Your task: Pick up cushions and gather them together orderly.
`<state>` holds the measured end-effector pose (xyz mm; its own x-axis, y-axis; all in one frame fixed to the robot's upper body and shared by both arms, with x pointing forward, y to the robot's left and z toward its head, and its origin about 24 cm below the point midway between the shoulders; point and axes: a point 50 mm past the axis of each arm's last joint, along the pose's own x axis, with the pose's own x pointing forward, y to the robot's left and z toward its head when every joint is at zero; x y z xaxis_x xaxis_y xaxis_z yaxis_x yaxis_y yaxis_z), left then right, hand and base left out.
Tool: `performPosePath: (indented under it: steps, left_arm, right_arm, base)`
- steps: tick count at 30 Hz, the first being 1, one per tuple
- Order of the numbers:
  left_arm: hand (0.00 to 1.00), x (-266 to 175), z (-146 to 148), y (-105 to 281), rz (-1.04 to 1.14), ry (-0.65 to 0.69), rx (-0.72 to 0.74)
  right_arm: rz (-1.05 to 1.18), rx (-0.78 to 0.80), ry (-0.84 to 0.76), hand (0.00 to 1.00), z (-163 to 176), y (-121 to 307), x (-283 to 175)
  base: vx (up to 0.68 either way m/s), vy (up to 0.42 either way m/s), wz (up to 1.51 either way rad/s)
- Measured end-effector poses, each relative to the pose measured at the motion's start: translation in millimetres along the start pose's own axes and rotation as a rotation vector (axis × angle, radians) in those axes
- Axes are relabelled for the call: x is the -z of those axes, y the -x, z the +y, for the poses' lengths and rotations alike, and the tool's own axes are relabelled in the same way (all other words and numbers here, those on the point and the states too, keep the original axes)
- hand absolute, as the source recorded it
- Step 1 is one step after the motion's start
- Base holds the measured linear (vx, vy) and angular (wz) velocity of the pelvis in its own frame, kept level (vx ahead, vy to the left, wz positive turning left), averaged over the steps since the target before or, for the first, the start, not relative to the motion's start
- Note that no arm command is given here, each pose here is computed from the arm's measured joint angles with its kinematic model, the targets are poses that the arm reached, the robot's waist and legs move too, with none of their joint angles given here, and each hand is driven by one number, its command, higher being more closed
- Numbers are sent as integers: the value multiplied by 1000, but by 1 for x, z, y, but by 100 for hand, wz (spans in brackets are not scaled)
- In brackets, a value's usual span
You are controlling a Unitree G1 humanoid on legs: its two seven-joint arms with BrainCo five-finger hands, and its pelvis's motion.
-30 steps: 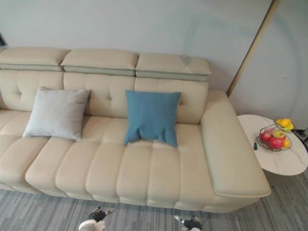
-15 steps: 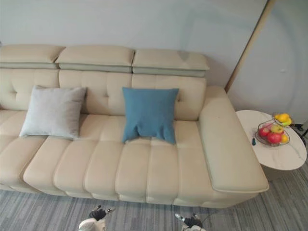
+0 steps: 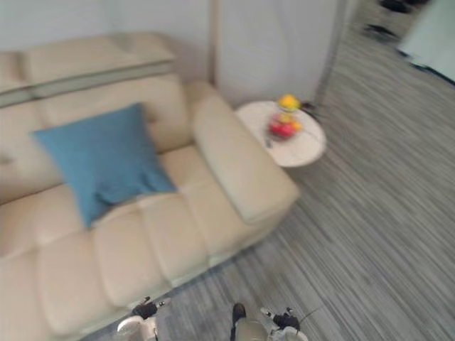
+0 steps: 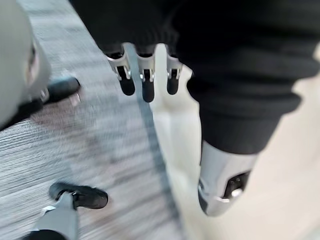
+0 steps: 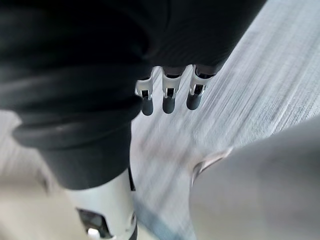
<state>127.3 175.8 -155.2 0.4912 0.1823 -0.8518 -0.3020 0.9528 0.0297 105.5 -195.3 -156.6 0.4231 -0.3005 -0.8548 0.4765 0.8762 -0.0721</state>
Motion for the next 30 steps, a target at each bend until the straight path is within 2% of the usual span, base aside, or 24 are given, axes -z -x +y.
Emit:
performPosePath:
  steps: [6,8,12,21,23,27,30]
  left_arm:
    - [0,-11,-22,-2,-20,5,55]
    - [0,0,-17,0,13,36,39]
    - [0,-6,-17,1,-23,36,53]
    - [0,-12,-13,0,-59,83,38]
    - [0,-8,-4,0,-43,73,15]
    - [0,-3,0,0,-17,97,-1]
    - [0,-3,-2,-1,-1,55,3]
  right_arm:
    - [-30,34,-26,0,-11,-4,-13]
    - [-23,28,-27,0,-9,-3,-11]
    - [-15,26,-15,0,-8,-3,-9]
    - [2,3,54,0,-7,-1,-1]
    - [32,-14,45,0,0,3,11]
    - [7,-10,26,0,-1,1,5]
    - [-4,-2,8,0,-2,0,-1]
  base:
    - [218,-207,-93]
    - [181,-135,-109]
    - [161,-28,-122]
    - [274,203,-163]
    - [356,260,-114]
    - [277,169,-107]
    - [254,25,-103]
